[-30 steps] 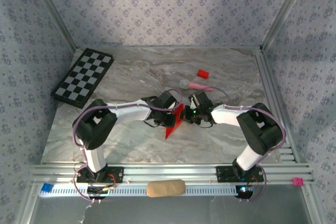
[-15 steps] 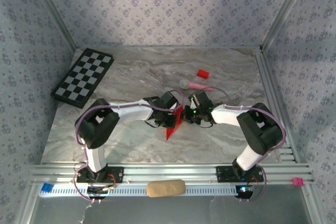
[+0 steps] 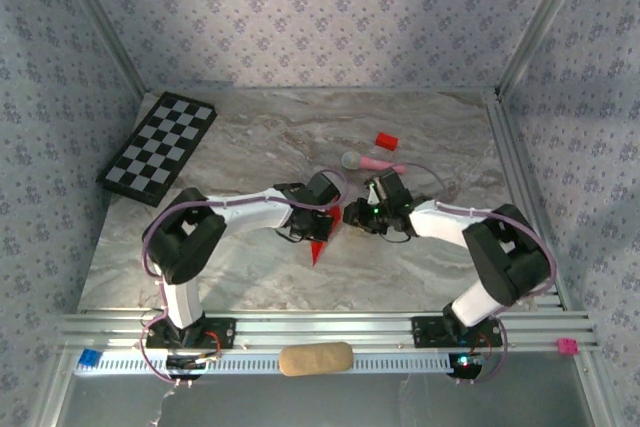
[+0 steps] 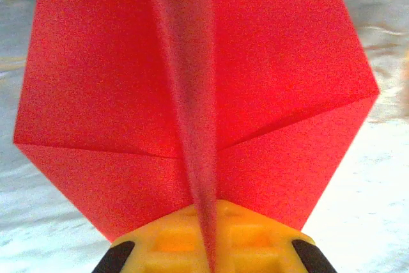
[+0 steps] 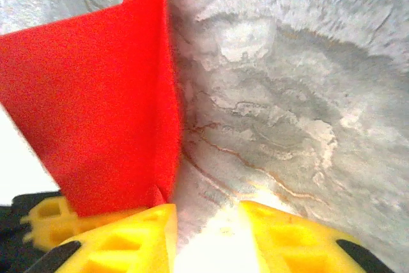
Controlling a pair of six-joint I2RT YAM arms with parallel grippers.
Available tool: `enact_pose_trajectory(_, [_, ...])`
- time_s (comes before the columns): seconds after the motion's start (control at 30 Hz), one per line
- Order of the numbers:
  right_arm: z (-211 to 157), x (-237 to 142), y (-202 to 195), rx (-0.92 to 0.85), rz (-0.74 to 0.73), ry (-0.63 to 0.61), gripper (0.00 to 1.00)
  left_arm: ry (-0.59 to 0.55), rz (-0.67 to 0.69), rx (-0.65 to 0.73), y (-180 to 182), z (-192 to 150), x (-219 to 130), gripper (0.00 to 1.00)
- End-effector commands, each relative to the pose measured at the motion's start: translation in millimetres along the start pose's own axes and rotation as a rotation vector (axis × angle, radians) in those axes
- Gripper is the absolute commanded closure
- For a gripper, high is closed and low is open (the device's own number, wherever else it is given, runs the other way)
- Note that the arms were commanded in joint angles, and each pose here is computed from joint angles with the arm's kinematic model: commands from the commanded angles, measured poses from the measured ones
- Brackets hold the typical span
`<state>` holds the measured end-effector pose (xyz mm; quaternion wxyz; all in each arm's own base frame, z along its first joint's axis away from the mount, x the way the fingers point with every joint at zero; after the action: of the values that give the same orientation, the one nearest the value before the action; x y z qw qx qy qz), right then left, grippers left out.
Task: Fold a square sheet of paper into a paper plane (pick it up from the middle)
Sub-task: Move a paper plane to the center of the table.
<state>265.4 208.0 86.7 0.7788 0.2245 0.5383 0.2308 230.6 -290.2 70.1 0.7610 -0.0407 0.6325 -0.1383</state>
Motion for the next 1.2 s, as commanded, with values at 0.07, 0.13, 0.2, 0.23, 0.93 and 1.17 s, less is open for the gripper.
enact_pose_trajectory(0.07, [1, -22, -12, 0.004, -0.062, -0.048, 0.66, -0.059, 0.188, -0.103, 27, 6, -19, 0.98])
enact_pose_trajectory(0.13, [0, -27, -15, 0.012, -0.063, -0.06, 0.65, -0.059, 0.22, -0.12, 31, 9, -19, 0.98])
enact_pose_trajectory(0.2, [-1, -29, -17, 0.016, -0.065, -0.065, 0.65, -0.054, 0.251, -0.137, 35, 12, -18, 0.98])
enact_pose_trajectory(0.23, [-1, -30, -17, 0.02, -0.066, -0.067, 0.65, -0.039, 0.276, -0.142, 38, 11, -17, 0.98])
enact_pose_trajectory(0.93, [-4, -28, -19, 0.029, -0.064, -0.059, 0.64, -0.013, 0.307, -0.17, 42, 15, -4, 0.92])
enact_pose_trajectory(1.17, [-3, -27, -19, 0.029, -0.065, -0.055, 0.64, -0.005, 0.324, -0.168, 45, 13, 1, 0.89])
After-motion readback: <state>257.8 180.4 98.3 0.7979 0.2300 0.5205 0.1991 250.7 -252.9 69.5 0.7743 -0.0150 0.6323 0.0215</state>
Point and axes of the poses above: each hand's point on the last joint's axis, 136 mm out from that joint toward the fingers, its own x axis out along the fingers, its own y axis along the line the jaws close on, z = x × y, the point moved 5 cm from there along -x, back along the fingers, and after that the axes turned 8 degrees about -x, right-handed, at the moved point
